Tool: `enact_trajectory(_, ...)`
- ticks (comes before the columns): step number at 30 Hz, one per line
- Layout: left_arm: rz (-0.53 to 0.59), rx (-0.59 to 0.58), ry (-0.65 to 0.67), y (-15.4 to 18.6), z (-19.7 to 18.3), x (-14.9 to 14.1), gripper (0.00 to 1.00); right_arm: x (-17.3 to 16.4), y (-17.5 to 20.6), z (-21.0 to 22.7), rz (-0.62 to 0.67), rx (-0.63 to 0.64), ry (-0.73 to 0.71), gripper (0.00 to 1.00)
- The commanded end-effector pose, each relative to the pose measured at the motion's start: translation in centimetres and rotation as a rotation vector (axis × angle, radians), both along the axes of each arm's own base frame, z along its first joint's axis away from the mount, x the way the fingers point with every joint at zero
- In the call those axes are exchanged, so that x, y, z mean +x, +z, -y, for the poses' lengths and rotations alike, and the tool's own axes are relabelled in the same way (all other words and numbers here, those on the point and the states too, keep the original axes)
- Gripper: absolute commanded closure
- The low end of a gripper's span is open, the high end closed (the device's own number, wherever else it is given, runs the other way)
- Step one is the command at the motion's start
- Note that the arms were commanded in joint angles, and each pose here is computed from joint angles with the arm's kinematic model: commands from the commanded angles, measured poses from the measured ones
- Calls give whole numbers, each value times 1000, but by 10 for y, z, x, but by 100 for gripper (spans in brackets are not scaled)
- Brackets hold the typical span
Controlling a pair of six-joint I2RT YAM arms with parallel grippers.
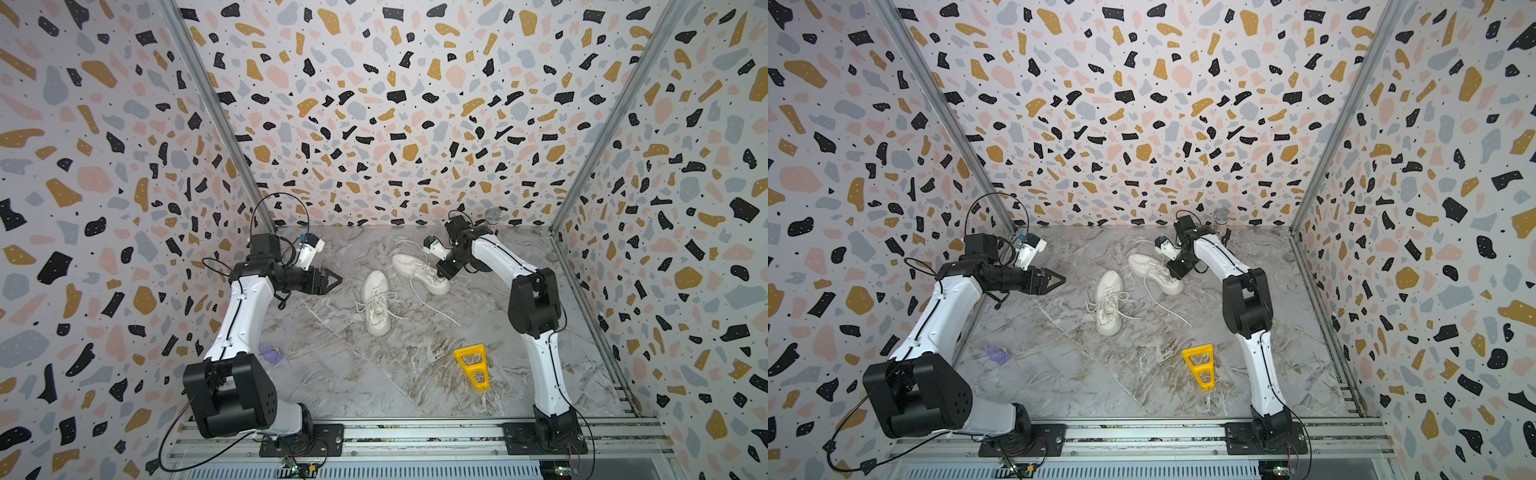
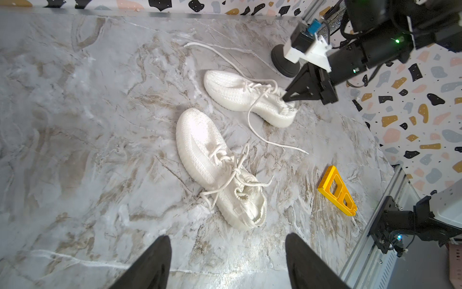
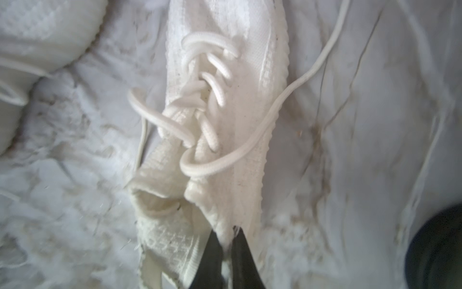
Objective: Tie the shoes
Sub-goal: Move the shoe to the center of the board, then cross the shoelace with the shoelace.
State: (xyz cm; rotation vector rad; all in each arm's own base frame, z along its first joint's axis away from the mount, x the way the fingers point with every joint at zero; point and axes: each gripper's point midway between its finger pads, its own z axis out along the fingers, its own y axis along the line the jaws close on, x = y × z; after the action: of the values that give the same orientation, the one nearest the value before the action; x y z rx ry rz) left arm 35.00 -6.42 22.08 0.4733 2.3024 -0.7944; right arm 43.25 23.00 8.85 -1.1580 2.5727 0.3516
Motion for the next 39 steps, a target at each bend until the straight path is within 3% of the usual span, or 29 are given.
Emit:
enact_trajectory(1,-10,-31,-43,-4,13,-1,26,-33,24,14,23,5,-133,98)
enact_trajectory(6,-36,24,-113,-20,34,-4,27,-74,6,21,23,-42,-180,99)
enact_trajectory(16,-116,41,-237,-51,72,-14,32,-105,10,-1,18,1,-242,98)
enact_trajectory(22,-154,82,-372,-71,114,-34,34,-109,0,-15,-42,56,-274,87)
enact_trajectory(28,-162,136,-490,-81,153,-50,34,-129,24,-35,-125,231,-142,64)
enact_trajectory(32,-179,158,-512,-94,171,-51,35,-122,42,-26,-89,288,-111,55)
enact_trajectory(39,-164,150,-478,-98,180,-42,37,-73,28,-2,25,183,-99,49)
